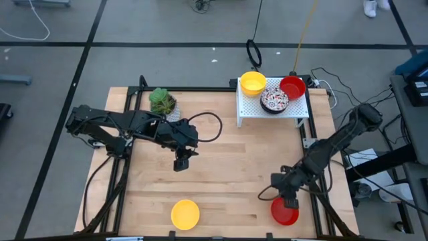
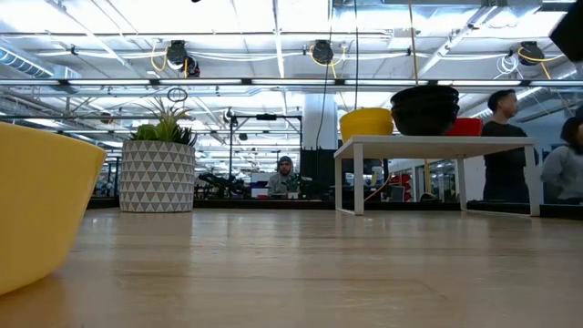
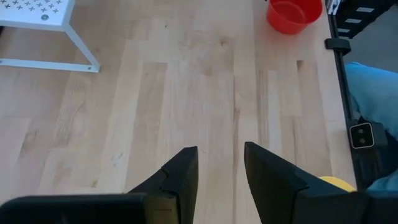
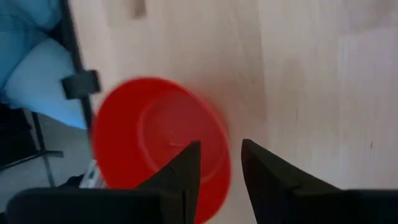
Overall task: Pick & Place Mini bowls
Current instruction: Stack the red bowl on top of the red bowl on the shelf
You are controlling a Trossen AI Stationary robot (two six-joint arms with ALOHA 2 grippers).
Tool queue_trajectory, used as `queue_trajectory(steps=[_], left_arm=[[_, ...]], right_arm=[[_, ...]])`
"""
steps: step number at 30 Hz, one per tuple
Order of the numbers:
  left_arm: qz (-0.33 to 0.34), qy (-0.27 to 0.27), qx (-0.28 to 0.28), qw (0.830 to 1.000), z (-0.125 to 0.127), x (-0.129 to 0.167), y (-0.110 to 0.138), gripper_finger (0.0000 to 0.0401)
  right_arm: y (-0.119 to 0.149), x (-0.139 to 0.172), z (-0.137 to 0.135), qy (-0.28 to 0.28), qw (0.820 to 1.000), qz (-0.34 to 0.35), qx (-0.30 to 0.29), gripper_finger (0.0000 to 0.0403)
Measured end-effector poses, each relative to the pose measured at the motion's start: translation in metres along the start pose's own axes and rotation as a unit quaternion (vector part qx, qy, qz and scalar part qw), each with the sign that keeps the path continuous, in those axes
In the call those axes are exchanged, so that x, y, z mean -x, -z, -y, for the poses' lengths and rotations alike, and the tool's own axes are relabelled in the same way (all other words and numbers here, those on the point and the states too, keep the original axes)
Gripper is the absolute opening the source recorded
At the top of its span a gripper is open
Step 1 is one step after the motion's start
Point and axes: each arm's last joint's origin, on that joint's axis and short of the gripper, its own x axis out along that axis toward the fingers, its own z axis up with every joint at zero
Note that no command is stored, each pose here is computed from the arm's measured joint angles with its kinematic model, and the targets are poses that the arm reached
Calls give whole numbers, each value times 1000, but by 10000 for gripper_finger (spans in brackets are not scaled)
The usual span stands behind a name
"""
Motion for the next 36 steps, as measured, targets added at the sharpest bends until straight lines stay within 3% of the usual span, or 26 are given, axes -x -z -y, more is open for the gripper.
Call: queue_trajectory(steps=[10,19,23,29,36], left_arm=[[0,0,1,1000,0,0,0,131],[1,0,2,1000,0,0,0,131],[1,0,2,1000,0,0,0,131],[0,0,-1,1000,0,0,0,131],[0,0,-9,1000,0,0,0,131]], right_arm=[[19,-15,10,25,999,-31,-13,102],[20,-27,10,-28,1000,4,1,99],[23,-34,18,-28,1000,7,2,77],[27,-39,25,-16,1000,0,3,9],[22,-38,20,-43,998,27,25,2]])
